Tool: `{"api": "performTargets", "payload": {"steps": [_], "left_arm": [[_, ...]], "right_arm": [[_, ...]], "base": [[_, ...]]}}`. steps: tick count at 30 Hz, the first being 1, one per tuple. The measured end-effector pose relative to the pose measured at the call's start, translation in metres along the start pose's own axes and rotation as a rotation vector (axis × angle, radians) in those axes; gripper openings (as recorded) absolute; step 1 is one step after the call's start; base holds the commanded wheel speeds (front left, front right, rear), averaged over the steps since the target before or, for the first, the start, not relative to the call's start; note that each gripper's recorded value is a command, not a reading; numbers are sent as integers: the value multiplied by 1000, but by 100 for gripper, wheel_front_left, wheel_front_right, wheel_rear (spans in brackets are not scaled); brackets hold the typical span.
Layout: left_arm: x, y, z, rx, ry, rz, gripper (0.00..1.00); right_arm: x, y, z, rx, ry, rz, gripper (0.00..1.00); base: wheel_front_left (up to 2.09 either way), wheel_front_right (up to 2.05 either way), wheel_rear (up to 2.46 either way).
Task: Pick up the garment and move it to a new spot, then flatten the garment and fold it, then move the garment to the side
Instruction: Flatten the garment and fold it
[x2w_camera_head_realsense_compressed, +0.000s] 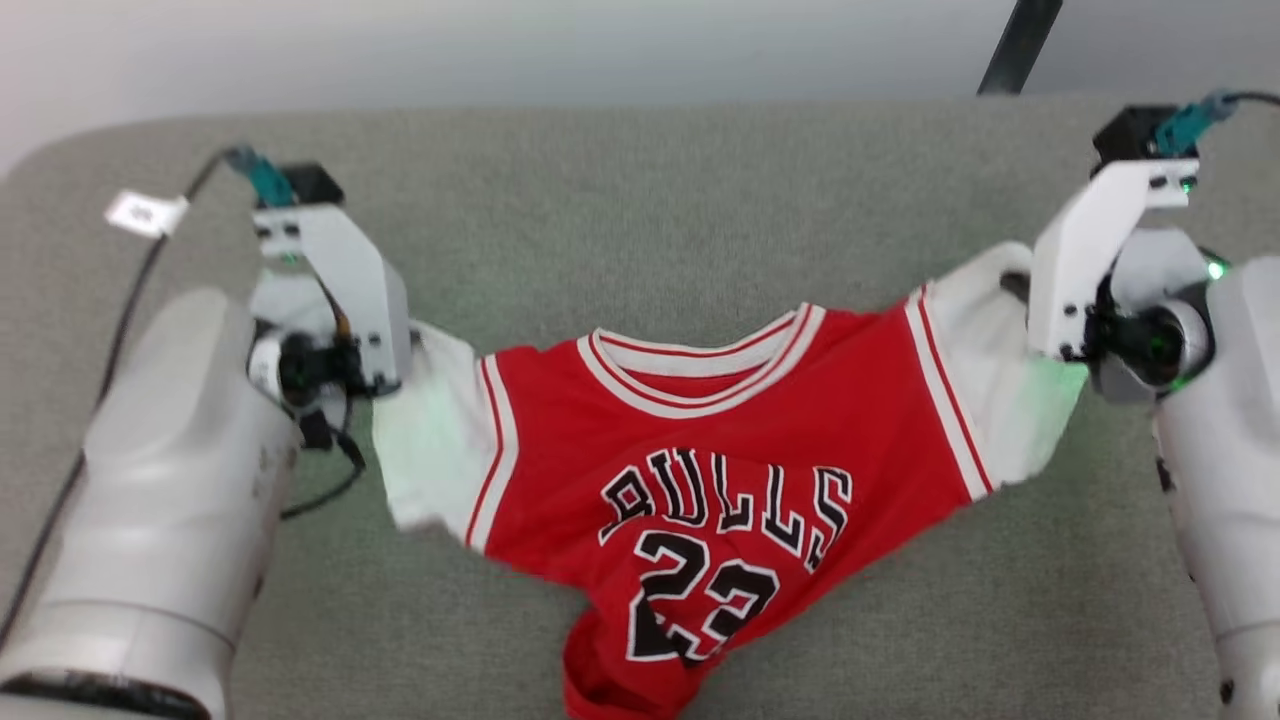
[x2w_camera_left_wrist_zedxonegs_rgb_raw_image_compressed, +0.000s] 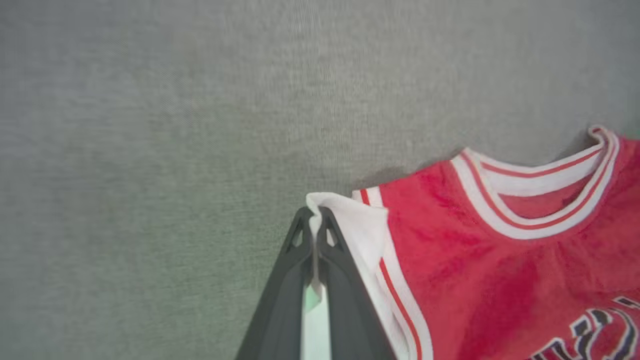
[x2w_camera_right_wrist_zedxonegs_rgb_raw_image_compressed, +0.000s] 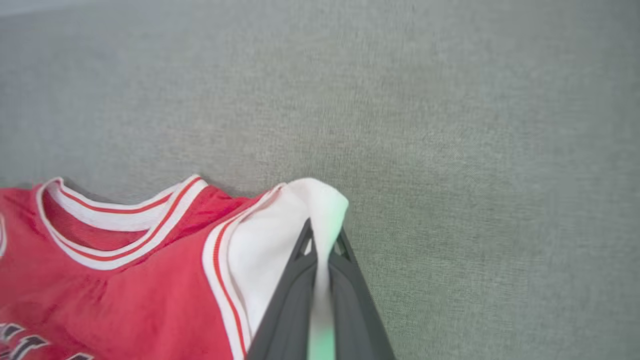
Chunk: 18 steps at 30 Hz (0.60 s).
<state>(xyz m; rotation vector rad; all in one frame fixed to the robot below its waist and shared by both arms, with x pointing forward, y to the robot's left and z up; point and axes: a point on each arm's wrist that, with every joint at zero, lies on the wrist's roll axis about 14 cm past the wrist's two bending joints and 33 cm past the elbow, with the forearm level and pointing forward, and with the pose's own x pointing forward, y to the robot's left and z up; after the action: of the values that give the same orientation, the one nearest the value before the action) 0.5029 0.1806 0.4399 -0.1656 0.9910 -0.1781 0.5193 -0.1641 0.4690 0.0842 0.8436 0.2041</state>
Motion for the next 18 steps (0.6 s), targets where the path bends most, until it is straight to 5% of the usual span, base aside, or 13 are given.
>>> {"api": "performTargets", "payload": {"steps": [18], "left_arm": [[-208,-63,193,182,-835,45,0]], "right_arm": [[-181,67,192,-215,-822,-27,0]], "base": [[0,0,0]]}}
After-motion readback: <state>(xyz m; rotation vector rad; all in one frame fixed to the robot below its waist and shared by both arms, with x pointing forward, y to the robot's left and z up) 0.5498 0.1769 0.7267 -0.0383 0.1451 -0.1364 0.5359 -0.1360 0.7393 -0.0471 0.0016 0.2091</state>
